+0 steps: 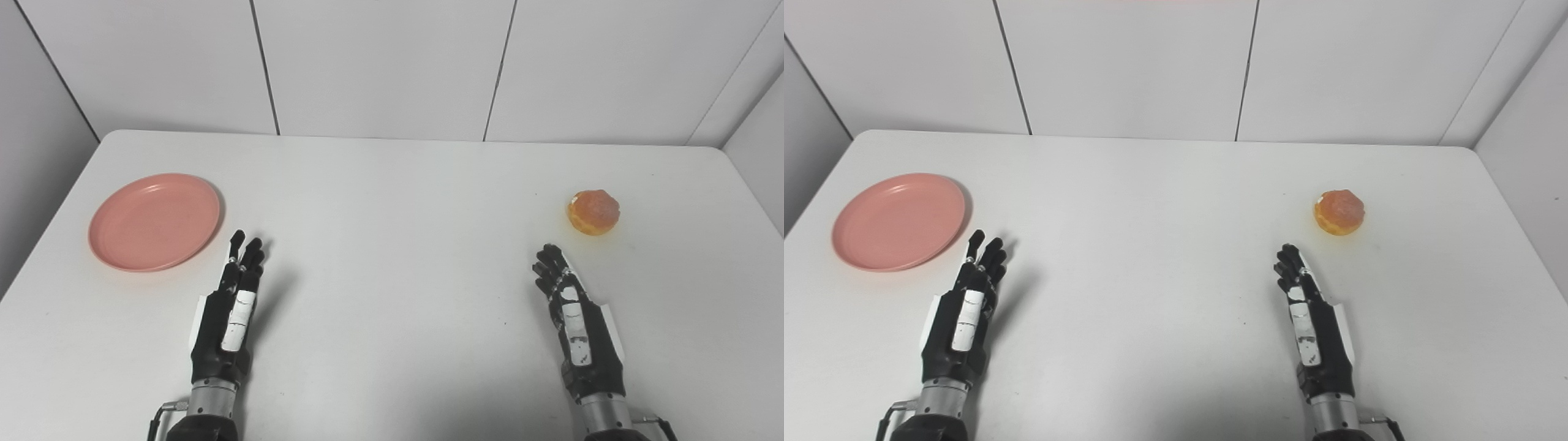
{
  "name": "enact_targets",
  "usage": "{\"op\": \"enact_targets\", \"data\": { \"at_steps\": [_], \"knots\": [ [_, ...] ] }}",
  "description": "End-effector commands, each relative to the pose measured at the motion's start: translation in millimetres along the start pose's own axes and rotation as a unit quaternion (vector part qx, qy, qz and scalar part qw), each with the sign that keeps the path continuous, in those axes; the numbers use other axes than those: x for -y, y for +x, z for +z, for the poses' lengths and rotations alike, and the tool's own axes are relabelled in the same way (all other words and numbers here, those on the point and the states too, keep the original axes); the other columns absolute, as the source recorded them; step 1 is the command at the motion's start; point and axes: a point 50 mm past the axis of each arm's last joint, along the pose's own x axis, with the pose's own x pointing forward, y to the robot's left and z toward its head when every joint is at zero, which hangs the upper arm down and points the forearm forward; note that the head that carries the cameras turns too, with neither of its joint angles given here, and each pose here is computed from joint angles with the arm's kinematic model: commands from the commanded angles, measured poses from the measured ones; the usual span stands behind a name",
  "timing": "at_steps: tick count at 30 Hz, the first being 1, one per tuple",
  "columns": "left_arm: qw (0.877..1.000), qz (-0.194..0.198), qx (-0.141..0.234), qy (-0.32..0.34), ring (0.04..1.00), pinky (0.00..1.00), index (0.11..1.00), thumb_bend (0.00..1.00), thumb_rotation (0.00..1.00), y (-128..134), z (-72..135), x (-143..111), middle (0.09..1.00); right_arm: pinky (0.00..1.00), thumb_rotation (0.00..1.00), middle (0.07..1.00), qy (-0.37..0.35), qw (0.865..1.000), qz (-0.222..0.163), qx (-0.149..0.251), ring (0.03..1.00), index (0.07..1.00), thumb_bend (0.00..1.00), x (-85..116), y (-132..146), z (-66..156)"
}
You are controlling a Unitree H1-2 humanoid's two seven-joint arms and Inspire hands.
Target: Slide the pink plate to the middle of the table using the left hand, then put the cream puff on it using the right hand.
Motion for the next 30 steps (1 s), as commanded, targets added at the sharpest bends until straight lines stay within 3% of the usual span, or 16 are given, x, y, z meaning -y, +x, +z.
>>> {"op": "enact_targets", "data": {
  "at_steps": [1, 30],
  "knots": [
    [1.0, -0.011, 0.004, -0.001, 0.972, 1.0, 0.993, 0.95, 0.81, 0.9, -3.2, 2.8, 0.961, 0.96, 0.98, 0.926, -0.005, 0.999, 0.009, 0.031, 0.924, 0.918, 0.93, 0.4, 0.6, 8.7],
    [1.0, -0.01, 0.003, 0.001, 0.965, 1.0, 0.988, 0.95, 0.81, 0.6, -4.2, 2.9, 0.954, 0.94, 0.98, 0.923, -0.002, 0.999, 0.012, 0.034, 0.915, 0.913, 0.92, -0.6, -0.9, 8.9]
  ]
}}
